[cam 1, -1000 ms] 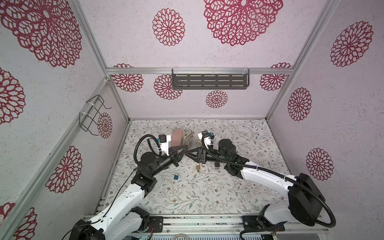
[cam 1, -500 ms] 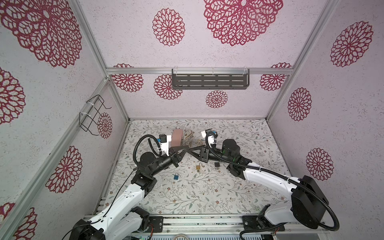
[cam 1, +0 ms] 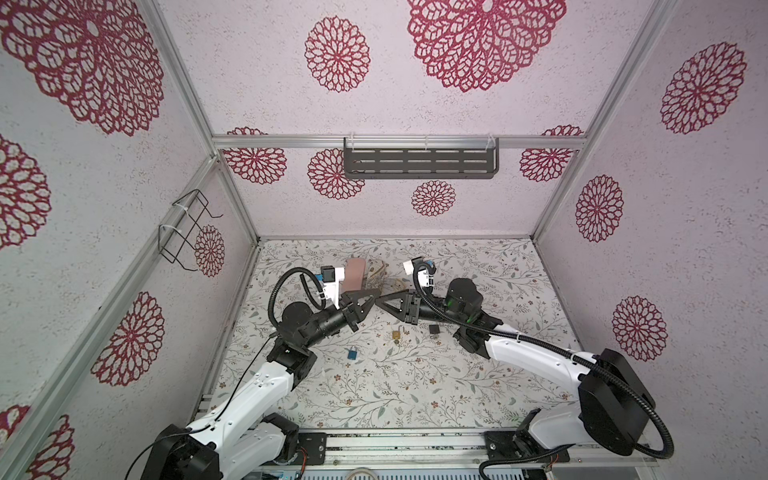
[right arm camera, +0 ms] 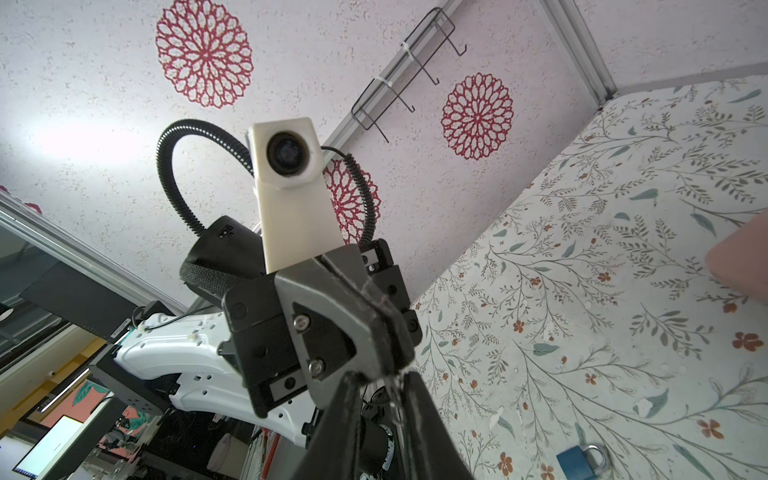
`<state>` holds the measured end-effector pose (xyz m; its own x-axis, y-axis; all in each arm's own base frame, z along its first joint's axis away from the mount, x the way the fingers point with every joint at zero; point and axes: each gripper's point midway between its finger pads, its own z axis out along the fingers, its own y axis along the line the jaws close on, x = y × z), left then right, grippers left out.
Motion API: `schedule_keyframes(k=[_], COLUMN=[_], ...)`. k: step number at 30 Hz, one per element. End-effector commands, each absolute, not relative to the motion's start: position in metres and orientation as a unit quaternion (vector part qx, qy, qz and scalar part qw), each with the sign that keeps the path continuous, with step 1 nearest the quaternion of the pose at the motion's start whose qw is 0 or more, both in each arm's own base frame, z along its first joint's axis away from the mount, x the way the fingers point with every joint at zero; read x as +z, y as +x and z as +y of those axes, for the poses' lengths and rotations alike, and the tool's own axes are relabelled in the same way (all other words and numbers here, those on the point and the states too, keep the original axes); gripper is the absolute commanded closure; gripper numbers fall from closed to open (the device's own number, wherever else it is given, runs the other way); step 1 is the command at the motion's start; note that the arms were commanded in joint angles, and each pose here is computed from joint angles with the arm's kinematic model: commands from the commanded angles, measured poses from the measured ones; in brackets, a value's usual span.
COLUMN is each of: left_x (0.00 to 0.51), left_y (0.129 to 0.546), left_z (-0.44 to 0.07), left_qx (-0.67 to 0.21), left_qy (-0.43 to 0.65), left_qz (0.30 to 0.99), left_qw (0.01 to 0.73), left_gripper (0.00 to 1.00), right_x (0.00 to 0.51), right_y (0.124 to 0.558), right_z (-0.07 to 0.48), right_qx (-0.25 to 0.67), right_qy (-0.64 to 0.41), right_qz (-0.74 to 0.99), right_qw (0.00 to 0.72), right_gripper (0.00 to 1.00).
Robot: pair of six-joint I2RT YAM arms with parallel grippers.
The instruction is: Unlock with the key
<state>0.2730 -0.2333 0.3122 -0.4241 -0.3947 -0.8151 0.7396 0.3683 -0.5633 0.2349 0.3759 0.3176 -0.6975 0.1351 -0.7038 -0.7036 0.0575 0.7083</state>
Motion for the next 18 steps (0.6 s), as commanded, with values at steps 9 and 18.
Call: schedule_keyframes(k=[9, 18], left_x=[0.32, 0.327], left_y=[0.267, 0.263], left_z=[-0.239, -0.242], left_qx=[-0.565, -0.577], left_qy=[0.148, 0.153], left_qz=[0.636, 0.631], left_qw=[0.505, 0.495], left_gripper=[1.0, 1.0], right_x=[0.352, 0.353], right_y=[0.228, 0.229], right_z=[0.373, 0.374], right_qx=[0.67, 0.673], right_qy=[-0.244, -0.244], right_qz=[0.602, 0.598], right_qw=[0.361, 0.361], right_gripper=[0.87, 0.94])
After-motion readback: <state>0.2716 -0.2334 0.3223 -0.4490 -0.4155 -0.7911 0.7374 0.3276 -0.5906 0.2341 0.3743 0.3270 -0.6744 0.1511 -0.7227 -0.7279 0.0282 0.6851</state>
